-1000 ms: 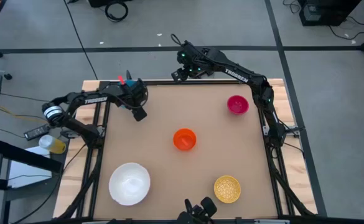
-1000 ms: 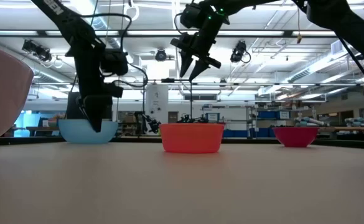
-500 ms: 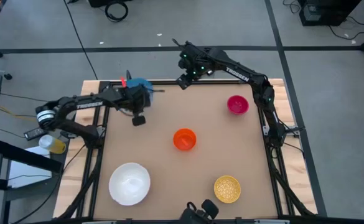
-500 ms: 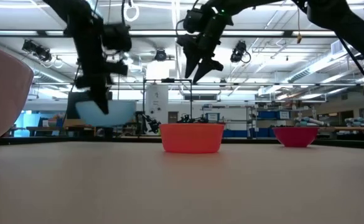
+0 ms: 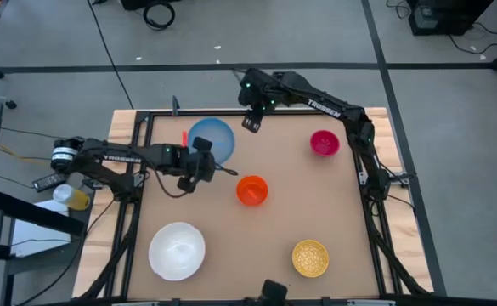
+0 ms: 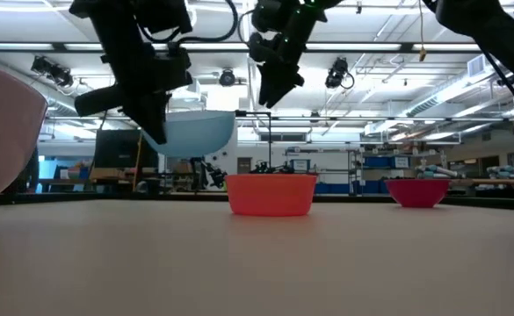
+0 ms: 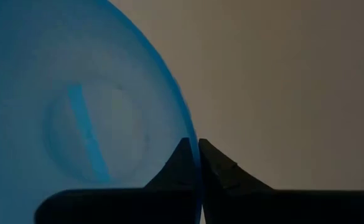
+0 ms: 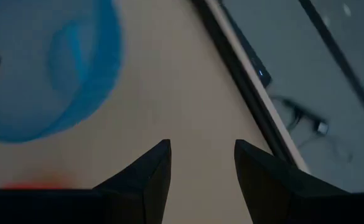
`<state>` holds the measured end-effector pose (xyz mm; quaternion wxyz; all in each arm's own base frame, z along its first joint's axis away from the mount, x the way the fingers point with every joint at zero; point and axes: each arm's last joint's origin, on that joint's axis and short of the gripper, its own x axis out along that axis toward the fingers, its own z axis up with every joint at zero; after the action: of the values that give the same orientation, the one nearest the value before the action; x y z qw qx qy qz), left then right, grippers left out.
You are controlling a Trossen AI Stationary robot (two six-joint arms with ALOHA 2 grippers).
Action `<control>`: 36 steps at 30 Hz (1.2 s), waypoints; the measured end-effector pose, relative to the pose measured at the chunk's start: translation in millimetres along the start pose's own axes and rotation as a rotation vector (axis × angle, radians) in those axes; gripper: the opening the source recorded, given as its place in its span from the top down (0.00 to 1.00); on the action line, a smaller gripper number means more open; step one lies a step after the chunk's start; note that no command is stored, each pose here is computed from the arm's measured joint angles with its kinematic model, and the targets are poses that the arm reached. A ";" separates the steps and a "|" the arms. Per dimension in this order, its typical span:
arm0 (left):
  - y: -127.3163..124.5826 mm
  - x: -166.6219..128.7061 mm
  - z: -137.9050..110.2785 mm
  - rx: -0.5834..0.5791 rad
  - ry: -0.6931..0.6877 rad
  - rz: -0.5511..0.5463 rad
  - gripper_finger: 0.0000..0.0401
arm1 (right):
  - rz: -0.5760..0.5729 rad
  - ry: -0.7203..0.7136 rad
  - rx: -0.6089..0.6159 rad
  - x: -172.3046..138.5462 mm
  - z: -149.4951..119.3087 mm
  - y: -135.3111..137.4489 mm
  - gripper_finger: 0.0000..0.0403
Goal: Nest bowls inside each other
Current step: Stack the blue bowl on top of the white bowl
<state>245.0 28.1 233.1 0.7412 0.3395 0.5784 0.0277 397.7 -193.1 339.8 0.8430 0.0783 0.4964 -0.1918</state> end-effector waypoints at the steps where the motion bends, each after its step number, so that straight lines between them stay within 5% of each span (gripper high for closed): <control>1: -0.4 -2.0 1.9 0.005 -0.007 0.002 0.99 | 0.004 -0.001 -0.042 0.0 0.2 3.8 0.55; 7: 1.7 -12.8 13.0 0.010 -0.068 0.029 0.99 | 0.061 -0.048 -0.105 0.9 5.3 22.2 0.55; 26: -1.8 -20.1 20.1 0.113 -0.080 0.077 0.99 | 0.189 -0.249 -0.002 -3.0 25.0 46.1 0.55; 36: 1.5 -21.7 22.6 0.210 -0.037 0.189 0.99 | 0.100 -0.155 0.000 8.7 14.1 58.6 0.55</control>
<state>258.2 9.2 254.3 0.7063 0.4687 0.5297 0.0301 436.3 -146.3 335.9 0.8875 0.0879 0.4250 -0.1549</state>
